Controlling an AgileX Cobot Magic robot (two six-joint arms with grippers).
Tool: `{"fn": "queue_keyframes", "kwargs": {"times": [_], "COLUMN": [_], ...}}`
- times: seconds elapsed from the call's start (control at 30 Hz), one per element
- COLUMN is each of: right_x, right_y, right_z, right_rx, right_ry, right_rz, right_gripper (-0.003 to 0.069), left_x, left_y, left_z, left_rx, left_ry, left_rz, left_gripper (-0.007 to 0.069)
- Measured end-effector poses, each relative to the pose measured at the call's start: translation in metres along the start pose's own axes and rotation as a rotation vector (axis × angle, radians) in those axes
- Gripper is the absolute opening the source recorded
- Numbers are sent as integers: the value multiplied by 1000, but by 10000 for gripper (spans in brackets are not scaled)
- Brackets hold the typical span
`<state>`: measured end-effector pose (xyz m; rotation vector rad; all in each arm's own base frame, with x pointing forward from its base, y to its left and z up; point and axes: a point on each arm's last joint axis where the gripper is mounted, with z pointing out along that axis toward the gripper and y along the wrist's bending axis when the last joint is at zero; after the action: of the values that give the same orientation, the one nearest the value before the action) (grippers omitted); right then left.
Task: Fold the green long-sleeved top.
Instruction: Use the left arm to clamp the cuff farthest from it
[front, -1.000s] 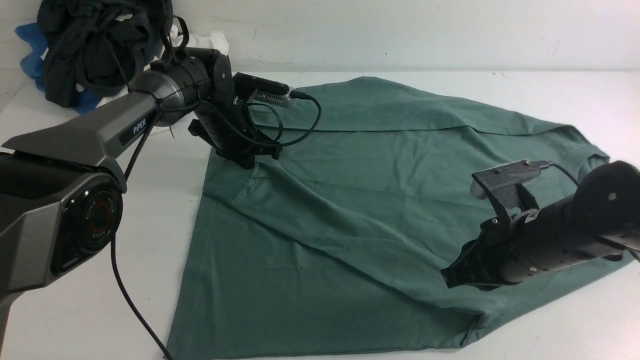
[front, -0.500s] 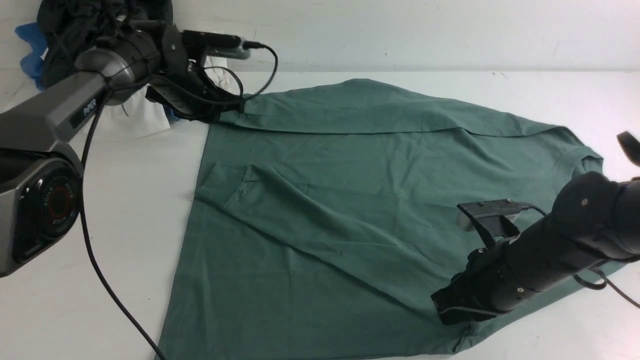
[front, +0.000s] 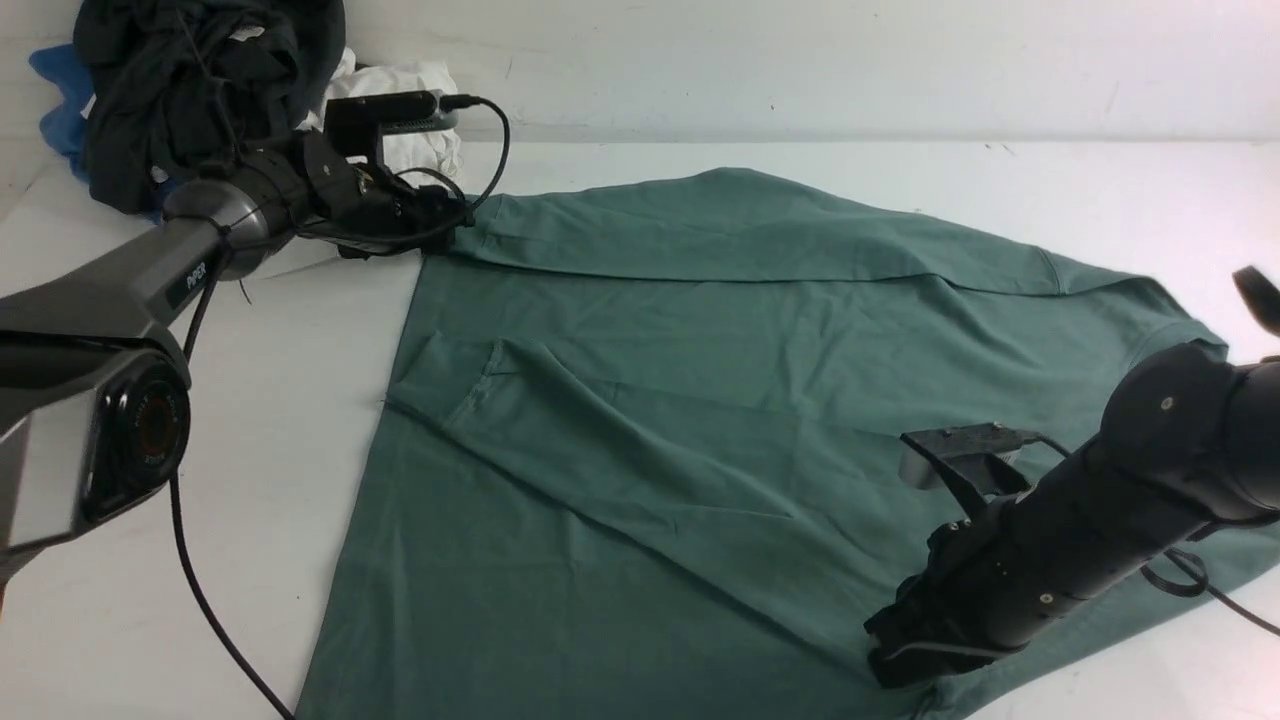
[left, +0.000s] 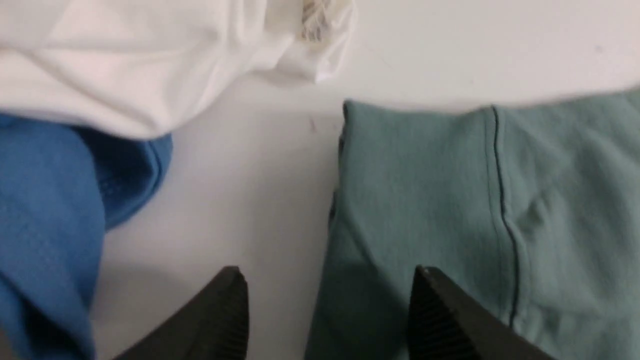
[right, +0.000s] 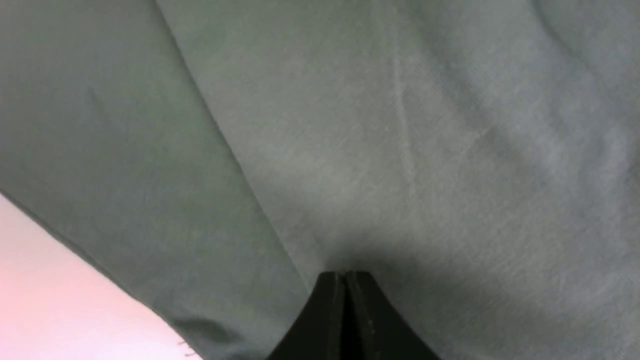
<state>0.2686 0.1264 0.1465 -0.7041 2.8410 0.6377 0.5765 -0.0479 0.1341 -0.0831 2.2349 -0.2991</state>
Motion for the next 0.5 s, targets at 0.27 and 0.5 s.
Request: {"fn": "queue_keyframes", "kwargs": {"times": [0.27, 0.5], "right_x": [-2, -2], "right_y": [2, 3], "right_z": [0, 0], "right_rx": [-23, -28], "right_ry": [-20, -21], "right_rz": [-14, -28], "right_gripper": [-10, -10], "left_x": [7, -18], "left_y": [-15, -27], "left_z": [9, -7], "left_rx": [20, 56], "left_ry": [-24, -30], "left_rz": [46, 102], "left_gripper": [132, 23]}}
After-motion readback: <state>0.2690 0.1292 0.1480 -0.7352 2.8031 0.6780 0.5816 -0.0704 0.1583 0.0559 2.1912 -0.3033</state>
